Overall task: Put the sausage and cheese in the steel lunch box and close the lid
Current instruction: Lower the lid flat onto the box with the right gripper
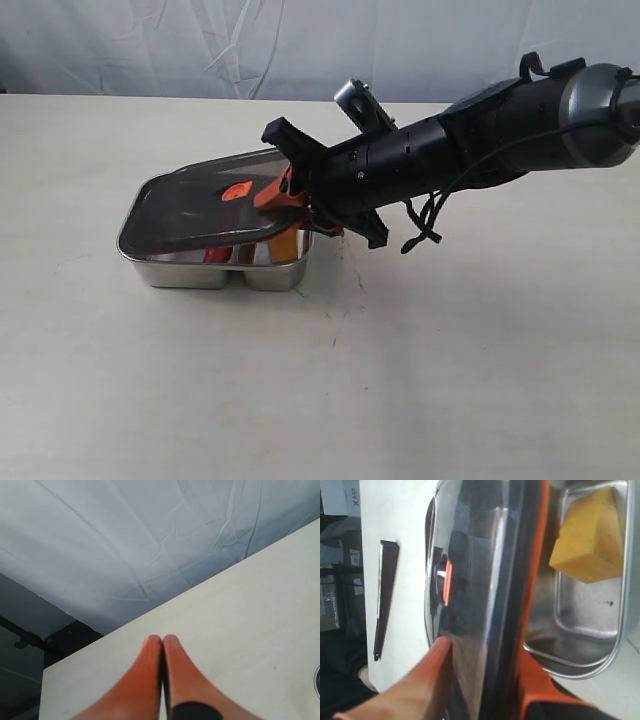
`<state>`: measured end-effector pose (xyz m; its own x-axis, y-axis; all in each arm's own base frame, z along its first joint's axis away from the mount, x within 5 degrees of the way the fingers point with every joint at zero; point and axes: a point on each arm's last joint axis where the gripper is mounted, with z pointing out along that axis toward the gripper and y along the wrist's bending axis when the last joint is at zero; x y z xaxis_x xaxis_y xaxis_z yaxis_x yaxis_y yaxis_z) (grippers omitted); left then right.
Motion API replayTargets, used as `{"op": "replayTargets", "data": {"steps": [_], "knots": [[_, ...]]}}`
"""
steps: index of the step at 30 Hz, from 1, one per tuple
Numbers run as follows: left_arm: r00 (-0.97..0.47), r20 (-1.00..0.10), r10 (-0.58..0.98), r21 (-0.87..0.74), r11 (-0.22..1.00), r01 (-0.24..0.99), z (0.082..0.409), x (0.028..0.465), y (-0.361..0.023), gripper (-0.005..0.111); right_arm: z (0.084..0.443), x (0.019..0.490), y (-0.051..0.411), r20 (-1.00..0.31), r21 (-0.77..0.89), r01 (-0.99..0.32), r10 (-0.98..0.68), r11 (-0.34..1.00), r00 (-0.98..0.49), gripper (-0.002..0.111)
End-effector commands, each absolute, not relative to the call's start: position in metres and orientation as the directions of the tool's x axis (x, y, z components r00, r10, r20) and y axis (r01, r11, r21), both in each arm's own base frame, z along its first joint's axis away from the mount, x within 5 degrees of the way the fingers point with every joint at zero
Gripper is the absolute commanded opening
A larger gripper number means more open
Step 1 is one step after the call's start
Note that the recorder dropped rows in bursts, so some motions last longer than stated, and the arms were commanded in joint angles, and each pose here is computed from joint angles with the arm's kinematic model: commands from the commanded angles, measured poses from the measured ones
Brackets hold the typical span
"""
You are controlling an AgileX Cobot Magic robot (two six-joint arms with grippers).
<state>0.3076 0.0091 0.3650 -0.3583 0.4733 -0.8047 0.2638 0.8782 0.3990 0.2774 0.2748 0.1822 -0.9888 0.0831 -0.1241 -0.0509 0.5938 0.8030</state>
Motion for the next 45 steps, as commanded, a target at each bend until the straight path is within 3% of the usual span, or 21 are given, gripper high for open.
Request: {"op": "replayTargets", "data": {"steps": [1, 16, 24, 45], "knots": [[-0.346, -0.819, 0.458, 0.392, 0.886, 0.247, 0.369, 0.306, 0.010, 0.000, 0.178, 0.274, 0.273, -0.103, 0.776, -0.048, 0.052, 0.629, -0.993, 0.033], [-0.350, -0.817, 0.458, 0.390, 0.886, 0.251, 0.369, 0.306, 0.010, 0.000, 0.171, 0.275, 0.266, -0.157, 0.691, -0.113, -0.004, 0.714, -0.988, 0.033], [-0.351, -0.816, 0.458, 0.389, 0.886, 0.253, 0.368, 0.306, 0.009, 0.000, 0.171, 0.273, 0.266, -0.146, 0.691, -0.115, -0.018, 0.713, -0.989, 0.056], [-0.359, -0.813, 0.459, 0.385, 0.885, 0.261, 0.367, 0.305, 0.009, 0.000, 0.165, 0.273, 0.259, -0.177, 0.610, -0.175, -0.083, 0.773, -0.981, 0.055]]}}
